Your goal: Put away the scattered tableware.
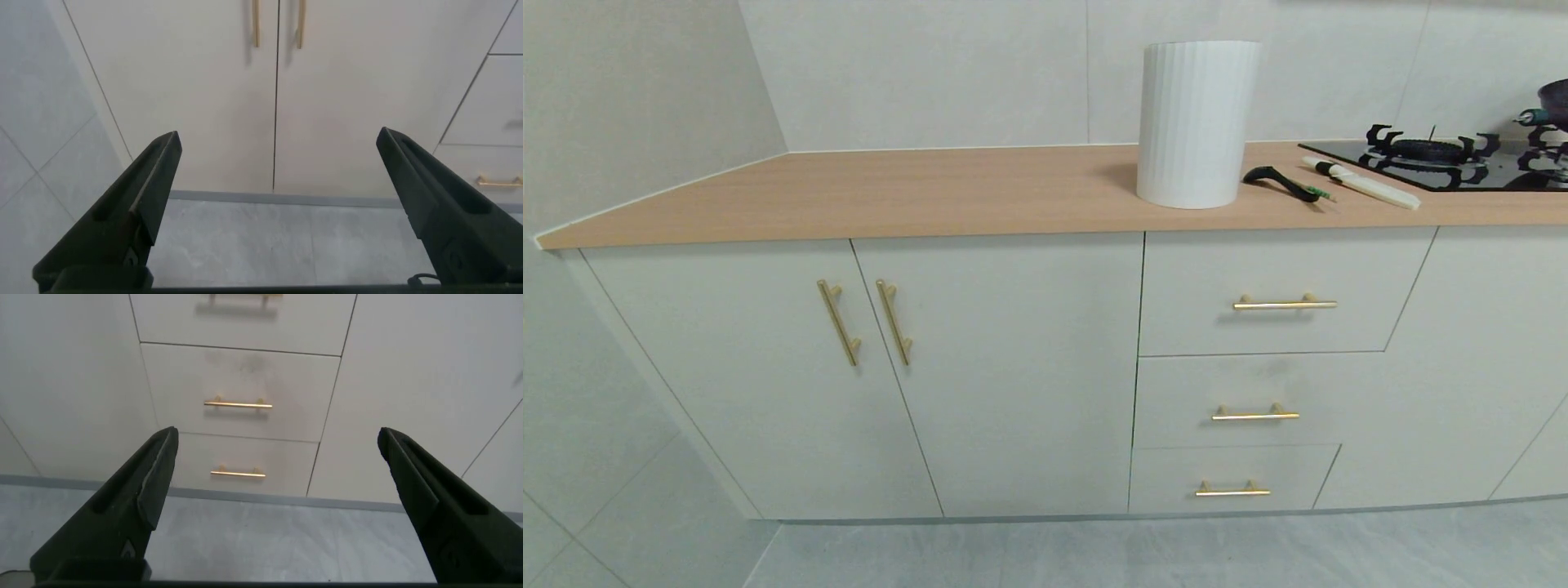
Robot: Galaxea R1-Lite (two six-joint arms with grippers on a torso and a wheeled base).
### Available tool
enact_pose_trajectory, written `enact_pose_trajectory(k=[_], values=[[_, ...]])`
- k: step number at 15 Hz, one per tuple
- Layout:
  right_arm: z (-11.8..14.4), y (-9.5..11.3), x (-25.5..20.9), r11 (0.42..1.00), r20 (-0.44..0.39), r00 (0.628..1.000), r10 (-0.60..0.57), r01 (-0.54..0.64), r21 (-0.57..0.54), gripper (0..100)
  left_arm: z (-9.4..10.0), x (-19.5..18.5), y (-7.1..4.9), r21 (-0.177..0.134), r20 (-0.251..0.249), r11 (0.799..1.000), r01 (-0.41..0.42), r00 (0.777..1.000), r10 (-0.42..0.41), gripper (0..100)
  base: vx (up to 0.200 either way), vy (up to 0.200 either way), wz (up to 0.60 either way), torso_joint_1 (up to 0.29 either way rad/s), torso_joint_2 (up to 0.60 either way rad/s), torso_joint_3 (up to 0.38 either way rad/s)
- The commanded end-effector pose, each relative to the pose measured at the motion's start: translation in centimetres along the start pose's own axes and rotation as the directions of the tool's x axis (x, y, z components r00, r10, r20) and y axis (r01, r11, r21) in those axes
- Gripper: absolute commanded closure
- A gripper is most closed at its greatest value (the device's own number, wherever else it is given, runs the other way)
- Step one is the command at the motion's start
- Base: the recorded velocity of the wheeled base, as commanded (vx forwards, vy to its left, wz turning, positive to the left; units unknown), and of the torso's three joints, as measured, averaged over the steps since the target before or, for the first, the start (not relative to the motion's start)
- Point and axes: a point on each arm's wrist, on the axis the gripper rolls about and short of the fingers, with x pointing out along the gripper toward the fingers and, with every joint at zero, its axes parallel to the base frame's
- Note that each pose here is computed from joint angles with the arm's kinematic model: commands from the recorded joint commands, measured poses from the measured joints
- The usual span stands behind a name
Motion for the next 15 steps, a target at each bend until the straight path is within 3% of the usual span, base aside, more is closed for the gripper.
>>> enact_pose_trajectory(k=[1,5,6,7,12,14,15], values=[[0.0,0.0,0.0,1.0,-0.001,1.0,0.001,-0.001,-0.004,0,0.0,0.0,0.0,-0.001,0.0,1.0,0.0,1.0,0.0,0,0.0,0.0,0.0,0.0,0.0,0.0],[0.1,-0.1,0.0,0.999,0.006,0.999,-0.035,0.035,-0.006,0,0.0,0.0,0.0,0.001,0.0,1.0,0.0,1.0,0.0,0,0.0,0.0,0.0,0.0,0.0,0.0],[1.9,-0.2,-0.4,0.999,0.085,0.996,-0.036,0.036,0.001,0,0.0,0.0,0.0,-0.001,0.0,1.0,0.0,1.0,0.0,0,0.0,0.0,0.0,0.0,0.0,0.0],[3.5,-0.4,-0.4,1.0,0.078,0.997,-0.017,0.016,0.019,0,0.0,0.0,0.0,-0.001,0.0,1.0,0.0,1.0,0.0,0,0.0,0.0,0.0,0.0,0.0,0.0],[6.7,-0.6,4.3,0.997,-0.209,0.976,0.065,-0.056,0.046,0,0.0,0.0,0.0,-0.001,0.0,1.0,-0.002,1.0,0.002,0,0.0,0.0,0.0,0.0,0.0,0.0],[9.0,-0.7,8.4,0.988,-0.331,0.931,0.151,-0.131,0.082,0,0.0,0.0,0.0,-0.001,0.0,1.0,0.0,1.0,0.0,0,0.0,0.0,0.0,0.0,0.0,0.0],[9.7,-0.8,11.8,0.983,-0.422,0.888,0.18,-0.149,0.107,0,0.0,0.0,0.0,-0.001,0.0,1.0,0.0,1.0,0.0,0,0.0,0.0,0.0,0.0,0.0,0.0]])
